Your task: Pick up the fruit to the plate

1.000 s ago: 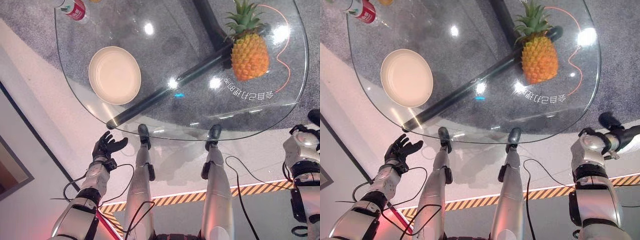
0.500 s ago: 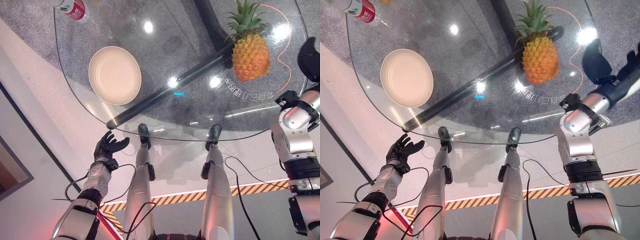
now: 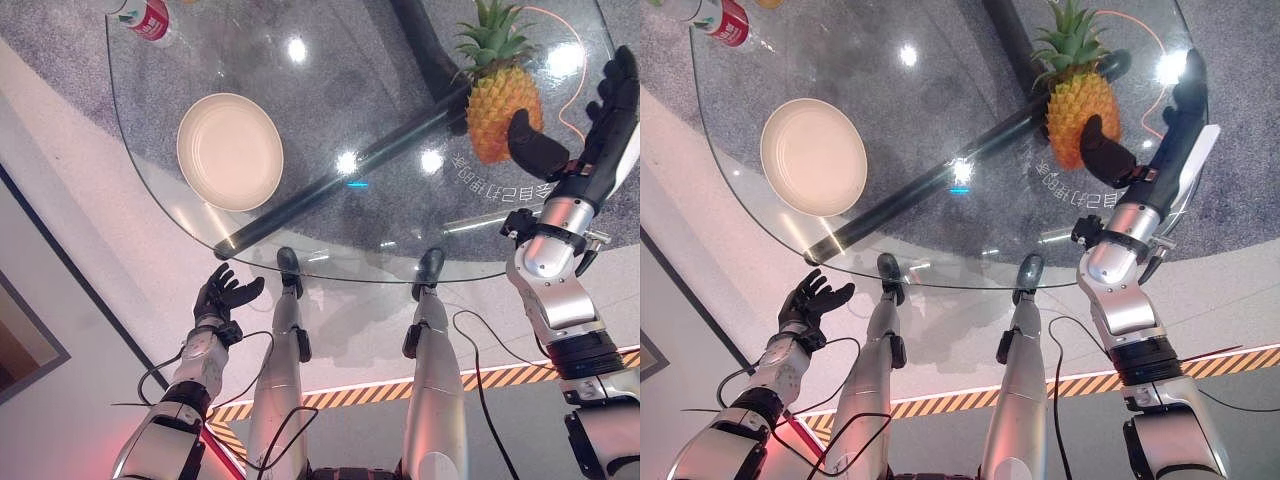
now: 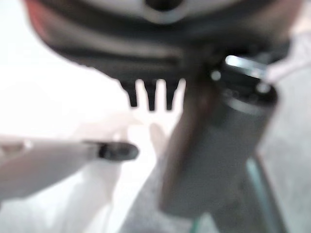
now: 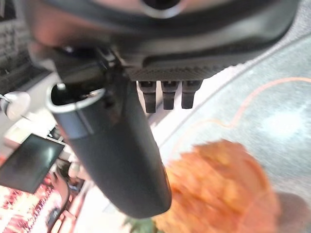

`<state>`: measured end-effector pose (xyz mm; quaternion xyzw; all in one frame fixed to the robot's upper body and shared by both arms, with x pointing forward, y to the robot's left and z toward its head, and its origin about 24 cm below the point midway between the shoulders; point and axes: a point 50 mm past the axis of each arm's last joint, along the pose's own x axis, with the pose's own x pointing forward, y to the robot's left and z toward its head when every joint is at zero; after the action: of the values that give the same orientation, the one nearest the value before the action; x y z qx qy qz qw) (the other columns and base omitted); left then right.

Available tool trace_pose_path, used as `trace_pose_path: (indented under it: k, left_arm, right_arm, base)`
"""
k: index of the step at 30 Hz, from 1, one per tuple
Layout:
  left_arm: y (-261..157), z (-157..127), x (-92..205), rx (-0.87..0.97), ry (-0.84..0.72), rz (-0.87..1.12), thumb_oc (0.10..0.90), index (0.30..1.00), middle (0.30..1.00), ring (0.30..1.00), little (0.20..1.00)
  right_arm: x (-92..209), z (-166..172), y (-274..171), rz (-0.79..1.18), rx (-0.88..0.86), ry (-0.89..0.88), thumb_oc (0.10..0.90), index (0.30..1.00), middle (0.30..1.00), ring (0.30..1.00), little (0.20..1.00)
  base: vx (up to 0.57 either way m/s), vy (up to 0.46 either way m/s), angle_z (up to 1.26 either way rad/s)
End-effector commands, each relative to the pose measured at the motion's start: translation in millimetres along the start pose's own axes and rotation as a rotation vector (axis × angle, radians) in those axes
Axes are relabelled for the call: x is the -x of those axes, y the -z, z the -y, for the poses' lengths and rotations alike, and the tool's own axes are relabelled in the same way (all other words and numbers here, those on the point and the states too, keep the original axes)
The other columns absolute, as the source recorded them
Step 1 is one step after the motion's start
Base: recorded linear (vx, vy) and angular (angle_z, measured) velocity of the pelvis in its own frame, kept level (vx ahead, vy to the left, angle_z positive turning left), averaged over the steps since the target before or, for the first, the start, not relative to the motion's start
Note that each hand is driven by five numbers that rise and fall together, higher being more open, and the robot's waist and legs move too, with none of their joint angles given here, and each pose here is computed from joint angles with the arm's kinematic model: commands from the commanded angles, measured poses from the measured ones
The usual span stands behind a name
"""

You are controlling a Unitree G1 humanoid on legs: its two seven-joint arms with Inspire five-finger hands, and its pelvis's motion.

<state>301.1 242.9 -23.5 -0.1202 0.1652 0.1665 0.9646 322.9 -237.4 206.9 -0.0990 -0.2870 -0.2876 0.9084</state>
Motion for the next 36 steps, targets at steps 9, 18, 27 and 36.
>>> trace_pose_path:
  k: [9,18,27,36]
  left_arm:
    - [13.8,-28.8,7.5,-0.041,-0.099,-0.023,0.8,0.9,0.9,0.9,0.9]
    - [14.5,-27.0,7.9,-0.052,-0.091,-0.025,0.8,0.9,0.9,0.9,0.9]
    - [11.2,-26.4,6.3,-0.059,-0.088,-0.025,0.8,0.9,0.9,0.9,0.9]
    - [8.6,-26.5,4.9,-0.072,-0.083,-0.029,0.8,0.9,0.9,0.9,0.9]
  right_arm:
    - [-6.1,-5.4,-39.6,0.173,-0.055,-0.071,0.8,0.9,0.9,0.9,0.9]
    - [-11.2,-5.8,-36.7,0.142,-0.025,-0.044,0.8,0.9,0.9,0.9,0.9]
    - [-14.0,-6.9,-31.3,0.105,0.012,-0.021,0.8,0.9,0.9,0.9,0.9]
    - [-27.9,-3.9,-18.6,0.003,0.102,0.011,0.8,0.9,0.9,0.9,0.9]
  base:
    - [0.0,0.0,0.0]
    - [0.0,0.0,0.0]
    - [0.0,0.0,0.0]
    - [0.0,0.0,0.0]
